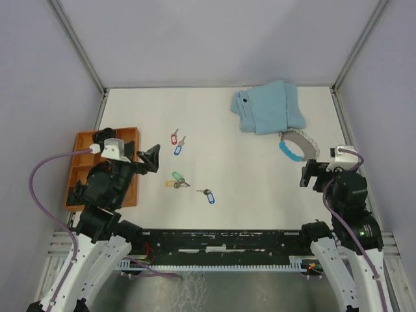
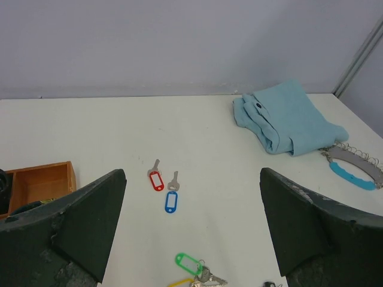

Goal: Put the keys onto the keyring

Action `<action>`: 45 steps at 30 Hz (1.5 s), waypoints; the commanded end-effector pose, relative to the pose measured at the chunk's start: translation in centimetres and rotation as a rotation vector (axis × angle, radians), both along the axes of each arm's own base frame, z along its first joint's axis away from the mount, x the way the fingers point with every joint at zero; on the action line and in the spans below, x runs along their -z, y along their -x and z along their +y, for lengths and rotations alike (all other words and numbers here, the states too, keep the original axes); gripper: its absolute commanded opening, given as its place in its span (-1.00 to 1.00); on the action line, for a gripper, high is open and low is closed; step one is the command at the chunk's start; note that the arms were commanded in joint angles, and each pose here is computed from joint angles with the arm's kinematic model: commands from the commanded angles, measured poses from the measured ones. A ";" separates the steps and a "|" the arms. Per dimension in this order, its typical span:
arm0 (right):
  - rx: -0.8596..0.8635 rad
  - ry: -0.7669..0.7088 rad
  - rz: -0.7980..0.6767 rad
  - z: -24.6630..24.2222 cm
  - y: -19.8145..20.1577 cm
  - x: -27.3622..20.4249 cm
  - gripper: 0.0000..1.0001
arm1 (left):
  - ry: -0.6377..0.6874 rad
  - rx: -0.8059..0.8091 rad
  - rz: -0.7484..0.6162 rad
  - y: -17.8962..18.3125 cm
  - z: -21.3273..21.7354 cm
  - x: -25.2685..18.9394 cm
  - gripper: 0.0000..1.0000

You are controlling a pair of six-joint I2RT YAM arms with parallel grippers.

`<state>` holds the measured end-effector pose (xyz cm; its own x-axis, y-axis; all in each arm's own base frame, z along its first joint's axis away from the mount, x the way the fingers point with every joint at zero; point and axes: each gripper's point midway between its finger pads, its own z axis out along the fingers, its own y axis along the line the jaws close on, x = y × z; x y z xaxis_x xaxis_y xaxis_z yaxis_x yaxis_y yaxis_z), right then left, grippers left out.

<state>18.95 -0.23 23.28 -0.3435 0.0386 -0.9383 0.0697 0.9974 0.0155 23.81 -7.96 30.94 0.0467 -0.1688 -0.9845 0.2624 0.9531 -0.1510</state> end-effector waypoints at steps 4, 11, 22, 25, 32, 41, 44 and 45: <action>0.004 -0.004 -0.026 0.0 -0.4 -1.9 1.00 | 0.053 0.033 -0.076 0.9 -0.3 -2.2 0.99; -0.002 0.008 0.058 0.1 -0.7 -1.3 1.00 | 0.082 0.028 -0.119 1.9 0.1 -3.1 0.99; -0.109 -0.074 0.258 3.5 -4.3 -0.1 0.99 | 0.084 0.043 -0.099 2.1 -0.2 -2.7 0.99; -0.106 -0.087 0.297 4.1 -6.3 0.9 1.00 | 0.066 0.066 -0.075 1.8 -0.8 -2.2 0.99; -0.062 -0.086 0.393 4.2 -11.3 5.6 0.99 | 0.025 0.107 -0.039 1.1 -1.9 -1.3 0.99; -0.046 -0.099 0.489 3.4 -18.0 11.6 0.88 | -0.026 0.124 0.009 0.2 -2.5 0.0 0.99; -0.048 -0.084 0.524 3.1 -19.3 13.4 0.85 | -0.046 0.147 0.025 -0.2 -3.1 0.5 0.99; -0.048 -0.092 0.533 3.0 -19.8 14.0 0.83 | -0.051 0.155 0.033 -0.3 -3.3 0.7 0.99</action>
<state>34.36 2.80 7.77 -0.8386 0.0863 -0.5378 0.0671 0.9962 0.0554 23.89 -10.42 29.24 -0.0278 -0.1387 -0.9899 0.3591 0.9228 -0.1394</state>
